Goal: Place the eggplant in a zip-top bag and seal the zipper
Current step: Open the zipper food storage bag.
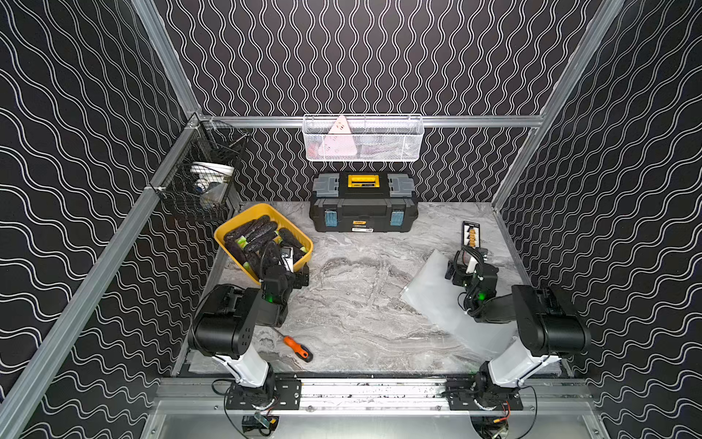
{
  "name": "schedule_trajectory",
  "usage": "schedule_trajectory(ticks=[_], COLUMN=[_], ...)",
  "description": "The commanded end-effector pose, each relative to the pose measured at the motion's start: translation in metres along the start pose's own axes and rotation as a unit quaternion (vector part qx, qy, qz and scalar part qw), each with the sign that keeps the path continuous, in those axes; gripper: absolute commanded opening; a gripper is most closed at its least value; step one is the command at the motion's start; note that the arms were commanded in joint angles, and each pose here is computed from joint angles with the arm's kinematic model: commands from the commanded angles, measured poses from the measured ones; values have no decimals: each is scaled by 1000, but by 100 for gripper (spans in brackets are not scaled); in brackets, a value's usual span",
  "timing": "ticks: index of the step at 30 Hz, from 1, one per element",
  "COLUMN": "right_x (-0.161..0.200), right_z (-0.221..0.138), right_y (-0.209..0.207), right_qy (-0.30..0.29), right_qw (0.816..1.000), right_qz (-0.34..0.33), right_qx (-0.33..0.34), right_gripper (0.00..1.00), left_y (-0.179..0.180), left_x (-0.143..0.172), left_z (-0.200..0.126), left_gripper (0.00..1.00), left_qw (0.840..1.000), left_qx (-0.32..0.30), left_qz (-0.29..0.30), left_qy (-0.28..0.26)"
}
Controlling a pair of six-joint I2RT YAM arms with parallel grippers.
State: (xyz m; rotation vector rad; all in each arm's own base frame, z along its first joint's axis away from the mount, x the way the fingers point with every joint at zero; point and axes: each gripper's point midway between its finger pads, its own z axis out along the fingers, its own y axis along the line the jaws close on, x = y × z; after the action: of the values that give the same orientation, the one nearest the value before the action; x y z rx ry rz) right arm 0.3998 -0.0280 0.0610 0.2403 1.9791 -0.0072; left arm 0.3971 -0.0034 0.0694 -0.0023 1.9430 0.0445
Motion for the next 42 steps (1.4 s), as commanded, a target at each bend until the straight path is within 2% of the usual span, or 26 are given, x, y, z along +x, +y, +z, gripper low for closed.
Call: schedule_trajectory(ticks=[1, 22, 25, 28, 32, 34, 35, 38, 42], right_x=[-12, -11, -13, -30, -56, -58, -57, -47, -21], right_z=[1, 2, 2, 1, -16, -24, -27, -28, -29], right_y=[3, 3, 3, 2, -3, 0, 3, 13, 33], right_qy=[-22, -17, -7, 2, 7, 24, 35, 71, 162], right_qw=[1000, 1000, 1000, 1000, 999, 997, 996, 990, 979], right_qz=[-1, 2, 6, 2, 24, 61, 75, 111, 106], right_qx=[-6, -11, -11, 2, 38, 41, 40, 45, 67], right_gripper=[100, 100, 100, 100, 100, 100, 100, 100, 99], left_y=[-4, 0, 10, 20, 42, 33, 27, 7, -27], left_x=[-7, -8, -24, -49, -48, -44, -45, -59, -75], left_z=[0, 1, 1, -4, 0, 8, 10, 4, -19], left_gripper=[99, 99, 99, 99, 99, 99, 99, 99, 99], left_qw=[1000, 1000, 999, 997, 980, 976, 976, 980, 982], left_qx=[9, 0, -31, -63, -143, -124, -111, -86, -105], left_qz=[5, -1, -14, -25, -93, -99, -106, -123, -77], left_qy=[-14, -13, 9, 23, 98, 148, 155, 132, 135])
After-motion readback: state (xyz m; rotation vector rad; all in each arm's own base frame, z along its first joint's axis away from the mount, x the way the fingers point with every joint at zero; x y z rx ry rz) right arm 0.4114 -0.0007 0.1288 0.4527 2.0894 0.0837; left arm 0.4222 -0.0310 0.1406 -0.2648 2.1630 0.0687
